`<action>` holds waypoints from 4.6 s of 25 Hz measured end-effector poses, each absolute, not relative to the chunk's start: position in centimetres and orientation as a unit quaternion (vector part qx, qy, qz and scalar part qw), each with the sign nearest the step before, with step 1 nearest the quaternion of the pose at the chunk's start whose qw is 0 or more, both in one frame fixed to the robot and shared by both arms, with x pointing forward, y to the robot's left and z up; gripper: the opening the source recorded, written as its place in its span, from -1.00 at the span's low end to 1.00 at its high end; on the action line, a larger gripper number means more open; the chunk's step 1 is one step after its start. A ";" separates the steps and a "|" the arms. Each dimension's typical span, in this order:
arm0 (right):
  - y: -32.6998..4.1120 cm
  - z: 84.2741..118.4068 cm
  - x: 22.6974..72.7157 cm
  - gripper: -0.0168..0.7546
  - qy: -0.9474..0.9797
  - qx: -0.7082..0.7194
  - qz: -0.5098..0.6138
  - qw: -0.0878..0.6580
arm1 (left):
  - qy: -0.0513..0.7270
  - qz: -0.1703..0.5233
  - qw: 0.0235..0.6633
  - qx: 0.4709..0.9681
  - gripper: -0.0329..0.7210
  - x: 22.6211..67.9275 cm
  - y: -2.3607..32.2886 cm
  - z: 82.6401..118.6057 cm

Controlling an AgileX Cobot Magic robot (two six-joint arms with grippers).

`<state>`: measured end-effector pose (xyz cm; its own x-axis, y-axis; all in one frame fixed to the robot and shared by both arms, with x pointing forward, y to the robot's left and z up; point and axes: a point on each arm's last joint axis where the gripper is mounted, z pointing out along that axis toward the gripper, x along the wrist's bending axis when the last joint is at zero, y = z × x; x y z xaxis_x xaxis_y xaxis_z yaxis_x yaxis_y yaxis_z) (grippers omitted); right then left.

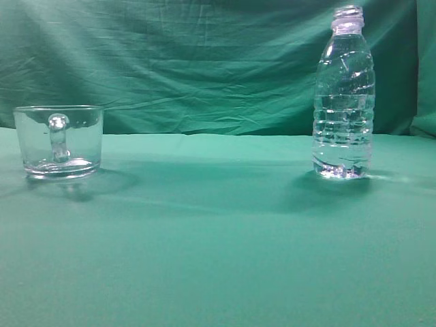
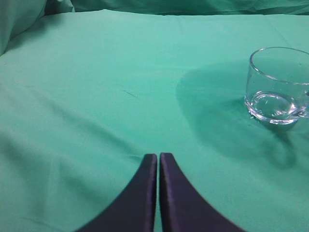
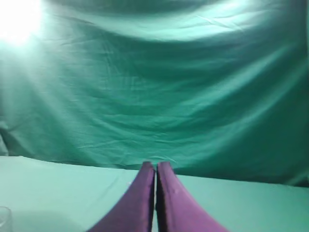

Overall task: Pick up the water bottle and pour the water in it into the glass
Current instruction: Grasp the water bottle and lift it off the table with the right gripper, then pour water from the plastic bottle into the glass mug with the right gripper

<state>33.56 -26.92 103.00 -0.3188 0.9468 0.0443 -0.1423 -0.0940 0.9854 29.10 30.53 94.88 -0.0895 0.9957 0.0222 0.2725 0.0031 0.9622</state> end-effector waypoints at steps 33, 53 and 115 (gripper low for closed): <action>-21.5 92.8 47.1 0.72 0.615 0.476 0.575 0.255 | 0.584 0.451 0.401 0.543 -0.91 29.1 30.5 94.9; -19.6 87.6 53.6 0.23 0.634 0.458 0.565 0.262 | 0.584 0.451 0.401 0.543 -0.91 29.1 30.5 94.9; -1.3 100.1 60.8 -0.18 0.858 0.129 0.308 0.391 | 0.584 0.451 0.401 0.543 -0.91 29.1 30.5 94.9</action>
<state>60.81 -1.28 100.11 -0.6605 0.4612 -0.5925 -0.0203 0.7778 0.6282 29.10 30.53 94.88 -0.0895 0.9957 0.0222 0.2725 0.0031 0.9622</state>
